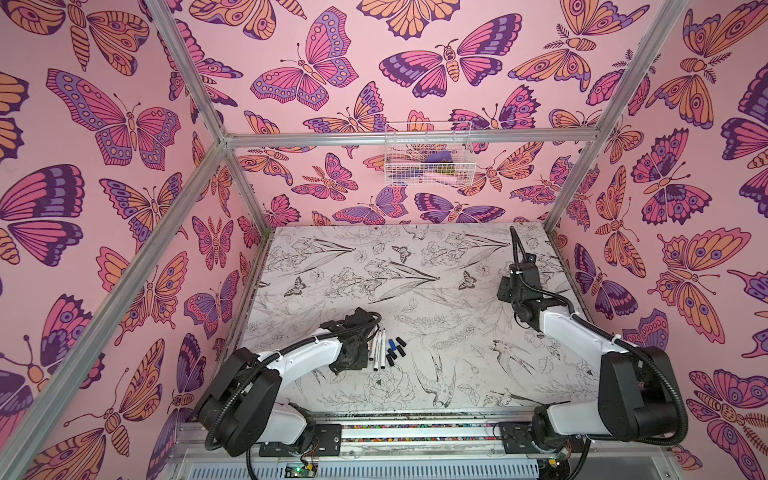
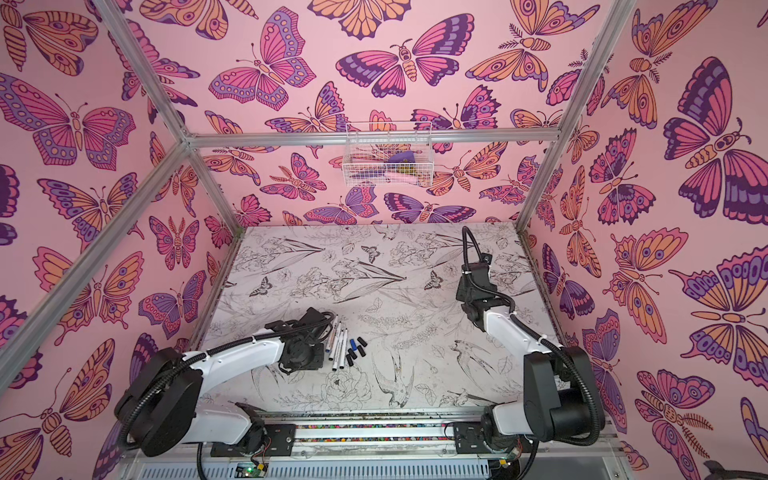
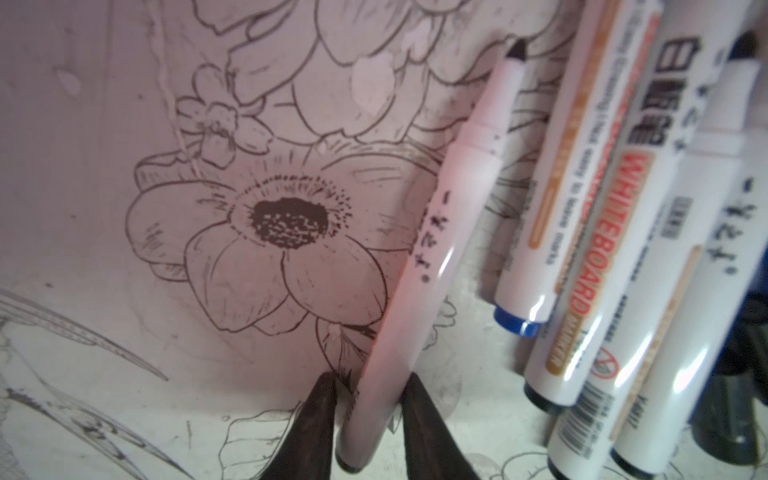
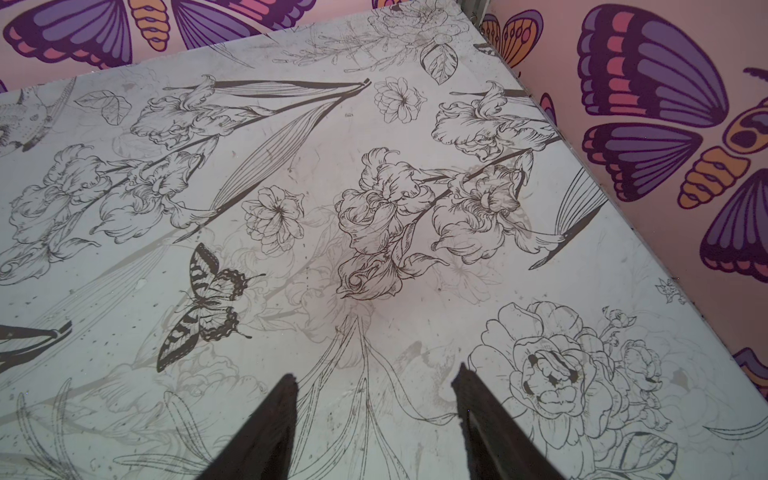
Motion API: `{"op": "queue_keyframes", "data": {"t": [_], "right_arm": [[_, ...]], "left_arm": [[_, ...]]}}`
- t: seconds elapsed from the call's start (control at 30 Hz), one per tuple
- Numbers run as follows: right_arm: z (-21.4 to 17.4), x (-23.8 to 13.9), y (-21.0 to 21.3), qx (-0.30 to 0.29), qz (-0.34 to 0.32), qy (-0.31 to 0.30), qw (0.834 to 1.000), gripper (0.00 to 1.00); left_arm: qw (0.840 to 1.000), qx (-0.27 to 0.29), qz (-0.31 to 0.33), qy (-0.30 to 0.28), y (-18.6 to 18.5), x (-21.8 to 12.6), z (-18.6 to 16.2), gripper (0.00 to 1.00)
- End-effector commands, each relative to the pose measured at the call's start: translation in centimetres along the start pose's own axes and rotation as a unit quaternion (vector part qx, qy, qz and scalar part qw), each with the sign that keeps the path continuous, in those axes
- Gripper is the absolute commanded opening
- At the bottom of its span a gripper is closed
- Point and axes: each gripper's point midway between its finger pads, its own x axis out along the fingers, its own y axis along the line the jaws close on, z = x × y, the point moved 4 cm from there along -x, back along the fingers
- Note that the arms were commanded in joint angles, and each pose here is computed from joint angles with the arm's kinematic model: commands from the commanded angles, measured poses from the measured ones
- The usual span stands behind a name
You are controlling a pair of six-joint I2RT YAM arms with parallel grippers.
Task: Insert the pens into the pen caps
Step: 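Grasp a white marker with the left gripper while the right arm lifts, then lift the marker upright with the left gripper while the right gripper moves toward it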
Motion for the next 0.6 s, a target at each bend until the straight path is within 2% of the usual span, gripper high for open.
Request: {"op": "queue_keyframes", "data": {"t": [0.0, 0.1, 0.23, 0.33, 0.43, 0.5, 0.57], "right_arm": [[1.4, -0.6, 0.1, 0.003, -0.001, -0.013, 1.0, 0.63], [1.4, -0.7, 0.3, 0.009, 0.011, -0.01, 1.0, 0.63], [1.3, -1.2, 1.8, 0.018, 0.065, 0.004, 0.998, 0.62], [1.0, -1.8, 4.1, 0.061, 0.14, 0.028, 0.988, 0.62], [0.2, -3.4, 8.7, 0.069, 0.243, 0.058, 0.966, 0.62], [0.0, -5.9, 13.0, 0.043, 0.338, 0.075, 0.937, 0.62], [-0.1, -8.9, 16.5, 0.01, 0.419, 0.086, 0.904, 0.62]], "left_arm": [[1.0, -0.001, 0.013, 0.022, 0.2, 1.0, -0.8, 0.19], [1.0, -0.01, 0.024, 0.015, 0.5, 0.4, -0.4, 0.01], [0.999, -0.024, 0.029, -0.034, 0.7, -1.5, 1.4, 0.0], [0.995, -0.017, 0.007, -0.099, 0.0, -4.2, 3.9, 0.0], [0.977, 0.025, -0.094, -0.188, -2.9, -7.9, 6.8, 0.0], [0.951, 0.064, -0.182, -0.242, -5.3, -10.1, 8.0, 0.0], [0.924, 0.101, -0.257, -0.266, -7.4, -11.5, 8.2, 0.0]]}}
